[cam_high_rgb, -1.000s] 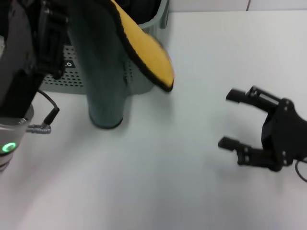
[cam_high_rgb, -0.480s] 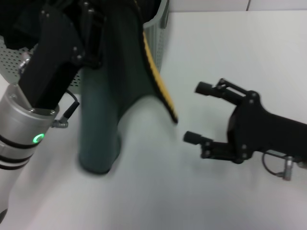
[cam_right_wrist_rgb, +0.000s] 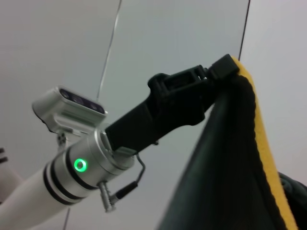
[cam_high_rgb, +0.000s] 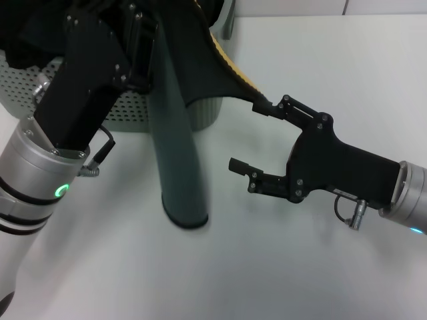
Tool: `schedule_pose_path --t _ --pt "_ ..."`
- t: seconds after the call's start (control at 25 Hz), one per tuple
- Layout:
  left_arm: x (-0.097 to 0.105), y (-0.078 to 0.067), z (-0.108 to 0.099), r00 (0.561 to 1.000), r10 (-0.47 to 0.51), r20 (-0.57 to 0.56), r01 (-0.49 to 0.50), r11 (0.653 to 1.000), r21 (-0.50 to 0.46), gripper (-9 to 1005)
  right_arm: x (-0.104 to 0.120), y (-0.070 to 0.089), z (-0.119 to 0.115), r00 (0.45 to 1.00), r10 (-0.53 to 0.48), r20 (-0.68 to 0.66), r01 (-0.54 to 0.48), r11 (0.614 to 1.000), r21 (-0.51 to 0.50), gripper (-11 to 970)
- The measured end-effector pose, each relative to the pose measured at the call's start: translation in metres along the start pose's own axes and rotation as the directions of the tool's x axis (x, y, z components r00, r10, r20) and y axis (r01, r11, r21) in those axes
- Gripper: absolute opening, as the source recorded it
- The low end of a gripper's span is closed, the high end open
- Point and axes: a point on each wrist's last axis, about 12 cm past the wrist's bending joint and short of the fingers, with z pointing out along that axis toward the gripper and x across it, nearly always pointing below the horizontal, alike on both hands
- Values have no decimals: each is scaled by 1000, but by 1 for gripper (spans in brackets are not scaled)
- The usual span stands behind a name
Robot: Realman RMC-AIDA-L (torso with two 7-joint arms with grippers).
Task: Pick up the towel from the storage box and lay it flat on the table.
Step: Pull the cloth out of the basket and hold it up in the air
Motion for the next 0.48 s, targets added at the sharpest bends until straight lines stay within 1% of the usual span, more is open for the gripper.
schedule_pose_path --t 0.12,0.28,0.48 --pt "0 0 0 1000 2 2 -2 1000 -3 12 0 1 1 1000 -8 5 8 1000 7 847" --pt "-1 2 -2 1000 7 0 -7 1000 -18 12 -2 7 -1 999 -23 31 23 1000 -10 846" --pt "-1 4 -2 1000 12 -1 -12 999 -37 11 -5 12 -6 997 -56 49 55 998 11 846"
